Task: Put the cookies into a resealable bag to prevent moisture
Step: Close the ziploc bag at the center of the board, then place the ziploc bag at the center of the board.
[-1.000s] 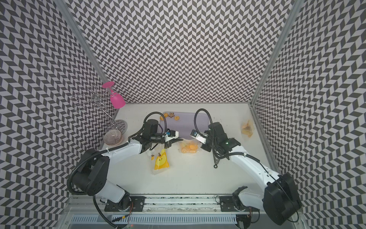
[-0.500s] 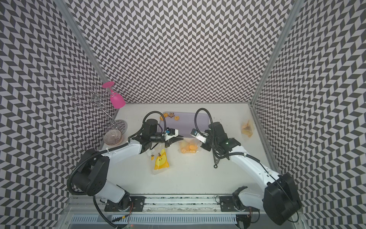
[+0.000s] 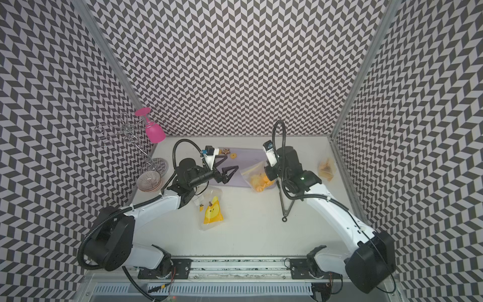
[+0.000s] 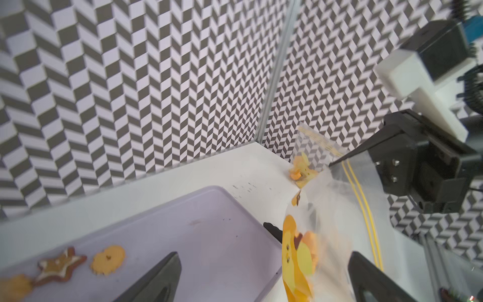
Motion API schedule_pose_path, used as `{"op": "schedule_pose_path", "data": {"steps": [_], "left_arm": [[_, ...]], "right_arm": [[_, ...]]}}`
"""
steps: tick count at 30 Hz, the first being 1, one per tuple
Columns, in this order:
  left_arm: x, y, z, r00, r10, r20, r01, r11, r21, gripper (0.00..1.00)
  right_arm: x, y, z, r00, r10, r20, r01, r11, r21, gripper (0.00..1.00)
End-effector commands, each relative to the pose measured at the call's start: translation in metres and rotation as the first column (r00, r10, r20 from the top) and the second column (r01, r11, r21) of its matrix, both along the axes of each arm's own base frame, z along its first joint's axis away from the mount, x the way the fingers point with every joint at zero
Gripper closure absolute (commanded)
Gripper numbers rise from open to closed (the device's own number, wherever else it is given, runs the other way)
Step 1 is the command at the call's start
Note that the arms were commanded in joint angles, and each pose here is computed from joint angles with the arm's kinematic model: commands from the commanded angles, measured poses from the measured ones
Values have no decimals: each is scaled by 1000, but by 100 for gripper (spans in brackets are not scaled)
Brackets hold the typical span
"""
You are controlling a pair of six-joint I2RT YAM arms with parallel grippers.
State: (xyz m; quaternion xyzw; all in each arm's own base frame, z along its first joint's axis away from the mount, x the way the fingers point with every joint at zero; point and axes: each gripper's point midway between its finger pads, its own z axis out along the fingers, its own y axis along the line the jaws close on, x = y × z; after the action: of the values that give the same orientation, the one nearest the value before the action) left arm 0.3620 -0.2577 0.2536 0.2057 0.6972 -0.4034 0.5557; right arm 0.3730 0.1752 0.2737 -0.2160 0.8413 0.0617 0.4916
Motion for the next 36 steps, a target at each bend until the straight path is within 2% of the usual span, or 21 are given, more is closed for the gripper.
{"op": "schedule_pose_path", "data": {"steps": [1,4,8,12,17,23,31,36], "left_arm": [[14,33,-6,964,138,-225,-176,972,-158,1],[16,53,-14,942,149,-300,-211,960,-185,0],[23,71,-29,902,218,-372,-285,949,-138,1],[20,80,-27,914,248,-322,-309,939,-154,0],[23,85,-33,908,260,-329,-315,940,-127,0],[19,82,-29,920,236,-311,-289,947,-137,0],[16,79,-28,929,218,-300,-274,948,-159,0],[16,75,-31,928,215,-303,-262,957,-126,1]], "right_arm": [[25,-32,0,971,-235,-44,233,972,-42,100],[40,-54,-1,939,-338,-60,333,939,-83,100],[64,-83,5,899,-431,-80,429,902,-36,100],[87,-119,6,855,-510,-92,511,859,-11,100],[102,-164,-6,801,-588,-112,590,807,-20,100],[103,-216,-28,722,-674,-155,680,733,-20,100],[91,-246,-38,660,-726,-192,742,670,19,100],[80,-263,-53,615,-749,-248,779,626,39,100]]}}
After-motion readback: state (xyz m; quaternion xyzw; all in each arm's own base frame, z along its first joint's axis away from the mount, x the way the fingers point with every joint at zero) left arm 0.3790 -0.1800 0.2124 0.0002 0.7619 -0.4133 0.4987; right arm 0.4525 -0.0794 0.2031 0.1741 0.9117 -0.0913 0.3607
